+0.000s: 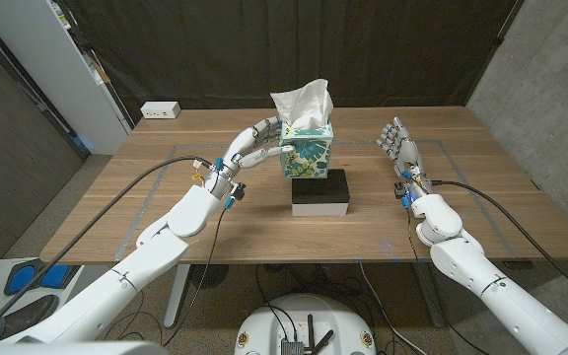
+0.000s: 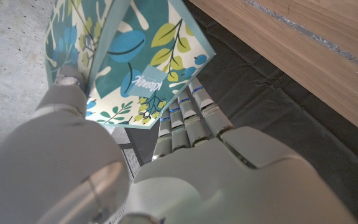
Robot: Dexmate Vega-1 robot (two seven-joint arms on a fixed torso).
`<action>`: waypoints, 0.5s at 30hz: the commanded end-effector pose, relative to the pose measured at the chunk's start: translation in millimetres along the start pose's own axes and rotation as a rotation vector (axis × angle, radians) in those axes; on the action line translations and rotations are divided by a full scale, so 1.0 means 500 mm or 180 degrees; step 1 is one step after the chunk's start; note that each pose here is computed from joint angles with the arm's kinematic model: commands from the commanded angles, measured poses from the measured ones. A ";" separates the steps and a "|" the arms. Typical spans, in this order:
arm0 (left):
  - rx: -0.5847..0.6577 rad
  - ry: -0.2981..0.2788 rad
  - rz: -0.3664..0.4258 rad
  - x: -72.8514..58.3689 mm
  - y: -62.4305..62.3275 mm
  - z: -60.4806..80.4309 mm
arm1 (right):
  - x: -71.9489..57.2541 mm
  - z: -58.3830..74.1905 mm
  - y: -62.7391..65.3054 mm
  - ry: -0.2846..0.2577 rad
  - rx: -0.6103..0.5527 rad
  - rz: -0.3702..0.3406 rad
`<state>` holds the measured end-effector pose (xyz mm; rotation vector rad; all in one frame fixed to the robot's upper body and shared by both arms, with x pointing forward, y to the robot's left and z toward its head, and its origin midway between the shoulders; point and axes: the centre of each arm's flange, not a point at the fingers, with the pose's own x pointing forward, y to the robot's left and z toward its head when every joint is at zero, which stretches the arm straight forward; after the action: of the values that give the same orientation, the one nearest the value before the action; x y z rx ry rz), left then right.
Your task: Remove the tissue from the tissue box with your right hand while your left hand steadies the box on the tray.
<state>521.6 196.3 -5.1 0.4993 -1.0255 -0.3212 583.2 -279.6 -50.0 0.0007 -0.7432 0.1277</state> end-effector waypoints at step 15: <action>-0.0016 0.0008 0.0050 0.000 -0.003 -0.002 | -0.076 0.007 0.007 0.0007 0.0001 0.0021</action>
<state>522.8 196.3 -6.5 0.4814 -1.0258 -0.3179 565.6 -280.9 -63.9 -0.0140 -0.7312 0.1336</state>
